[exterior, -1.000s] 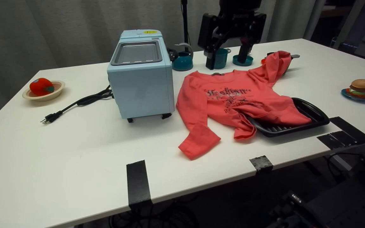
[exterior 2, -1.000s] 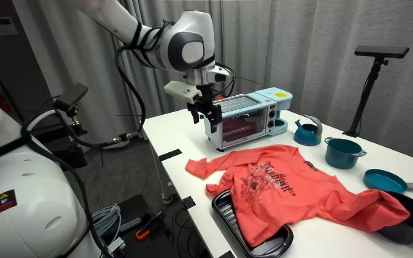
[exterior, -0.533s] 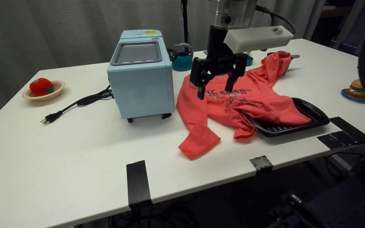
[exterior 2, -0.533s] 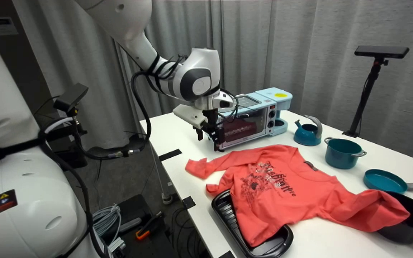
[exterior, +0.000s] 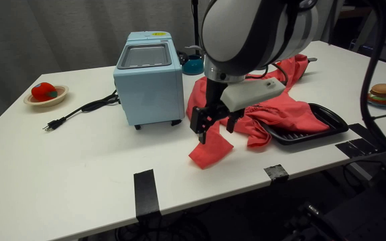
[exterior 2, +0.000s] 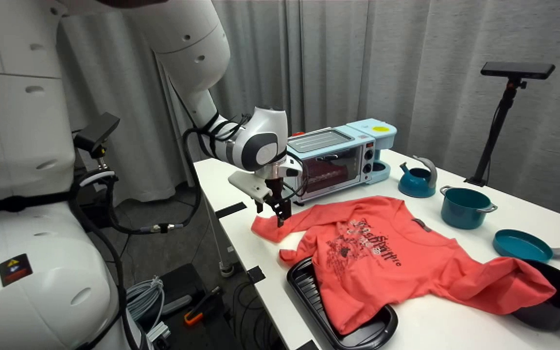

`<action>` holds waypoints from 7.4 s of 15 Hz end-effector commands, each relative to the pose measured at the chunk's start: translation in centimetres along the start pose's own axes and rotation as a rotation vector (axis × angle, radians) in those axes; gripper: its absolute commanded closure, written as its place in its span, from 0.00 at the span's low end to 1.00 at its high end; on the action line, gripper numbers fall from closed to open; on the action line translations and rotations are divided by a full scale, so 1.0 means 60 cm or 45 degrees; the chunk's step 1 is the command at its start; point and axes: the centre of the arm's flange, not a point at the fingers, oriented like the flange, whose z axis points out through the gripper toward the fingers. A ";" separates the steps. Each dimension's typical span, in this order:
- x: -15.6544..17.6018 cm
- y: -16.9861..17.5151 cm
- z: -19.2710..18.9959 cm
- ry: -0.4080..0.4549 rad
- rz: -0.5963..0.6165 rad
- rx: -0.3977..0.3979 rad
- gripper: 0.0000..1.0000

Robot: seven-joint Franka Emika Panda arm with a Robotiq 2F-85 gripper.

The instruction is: Fold the sweatshirt sleeves

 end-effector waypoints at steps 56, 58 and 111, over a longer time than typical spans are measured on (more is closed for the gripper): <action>0.150 0.487 -0.300 0.502 0.998 -0.365 0.71; 0.158 0.491 -0.304 0.505 1.006 -0.361 0.57; 0.251 0.732 -0.085 0.380 1.388 -0.551 0.67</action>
